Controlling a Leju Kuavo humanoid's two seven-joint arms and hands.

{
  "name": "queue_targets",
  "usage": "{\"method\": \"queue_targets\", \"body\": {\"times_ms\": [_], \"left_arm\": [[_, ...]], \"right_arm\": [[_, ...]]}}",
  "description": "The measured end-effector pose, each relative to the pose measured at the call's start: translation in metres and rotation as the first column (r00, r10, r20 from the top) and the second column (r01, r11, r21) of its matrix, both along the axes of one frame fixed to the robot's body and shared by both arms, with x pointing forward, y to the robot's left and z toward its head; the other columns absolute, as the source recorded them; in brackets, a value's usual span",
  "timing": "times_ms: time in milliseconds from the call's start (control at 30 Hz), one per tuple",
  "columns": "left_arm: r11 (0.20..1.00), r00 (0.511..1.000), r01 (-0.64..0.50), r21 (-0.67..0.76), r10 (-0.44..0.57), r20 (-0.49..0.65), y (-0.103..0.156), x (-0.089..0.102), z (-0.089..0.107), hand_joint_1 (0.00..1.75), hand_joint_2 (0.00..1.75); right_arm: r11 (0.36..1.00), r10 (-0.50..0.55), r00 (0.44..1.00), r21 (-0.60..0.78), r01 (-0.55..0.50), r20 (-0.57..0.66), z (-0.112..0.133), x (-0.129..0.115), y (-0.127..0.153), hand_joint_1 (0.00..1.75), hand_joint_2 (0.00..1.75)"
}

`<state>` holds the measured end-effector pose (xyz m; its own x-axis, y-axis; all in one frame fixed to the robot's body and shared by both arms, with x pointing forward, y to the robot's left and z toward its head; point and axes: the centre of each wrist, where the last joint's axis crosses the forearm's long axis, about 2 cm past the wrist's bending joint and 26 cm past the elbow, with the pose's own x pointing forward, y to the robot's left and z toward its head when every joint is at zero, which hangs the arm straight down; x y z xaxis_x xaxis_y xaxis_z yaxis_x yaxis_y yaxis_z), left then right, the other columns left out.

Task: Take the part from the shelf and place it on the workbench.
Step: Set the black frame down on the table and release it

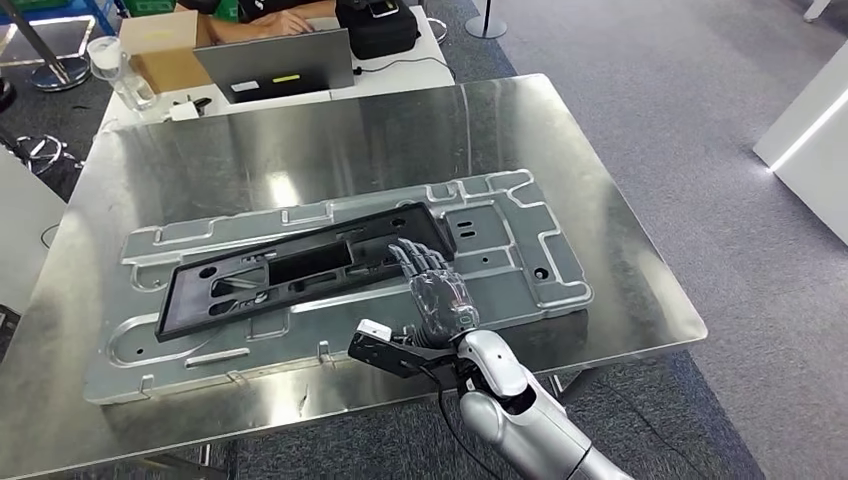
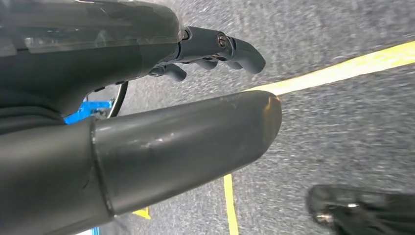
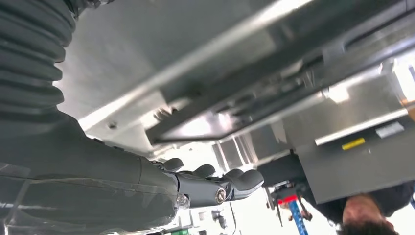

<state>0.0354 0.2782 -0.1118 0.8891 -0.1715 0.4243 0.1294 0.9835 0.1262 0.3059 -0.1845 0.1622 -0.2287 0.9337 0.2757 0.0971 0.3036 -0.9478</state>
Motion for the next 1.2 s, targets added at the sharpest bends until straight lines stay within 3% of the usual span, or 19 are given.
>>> {"method": "queue_targets", "body": {"times_ms": [100, 333, 700, 833, 967, 1200], "left_arm": [[1.0, 1.0, -0.004, 0.001, 0.004, 0.001, 0.001, 0.001, 0.0, 0.0, 0.0], [1.0, 1.0, -0.021, -0.002, 0.021, 0.01, -0.001, 0.002, 0.0, 0.0, 0.0], [0.998, 0.998, -0.064, -0.011, 0.064, 0.012, -0.002, 0.0, 0.0, 0.0, 0.0], [0.997, 0.997, -0.077, -0.014, 0.078, 0.011, -0.003, -0.003, 0.0, 0.0, 0.0], [0.995, 0.995, -0.095, -0.02, 0.095, 0.014, -0.003, -0.005, 0.0, 0.0, 0.0], [0.994, 0.994, -0.103, -0.022, 0.104, 0.022, -0.003, -0.002, 0.0, 0.0, 0.0]], "right_arm": [[1.0, 0.002, 1.0, 0.008, -0.002, 0.021, 0.002, 0.0, 0.001, 0.0, 0.0], [0.996, 0.045, 0.975, 0.063, -0.06, 0.216, 0.014, -0.015, 0.018, 0.0, 0.0], [0.975, 0.17, 0.874, 0.053, -0.217, 0.455, 0.039, -0.052, 0.053, 0.0, 0.0], [0.953, 0.203, 0.869, 0.112, -0.28, 0.451, 0.038, -0.061, 0.058, 0.0, 0.0], [0.892, 0.259, 0.903, 0.274, -0.36, 0.343, 0.028, -0.072, 0.06, 0.0, 0.0], [0.853, 0.286, 0.919, 0.365, -0.373, 0.272, 0.015, -0.084, 0.059, 0.0, 0.0]]}}
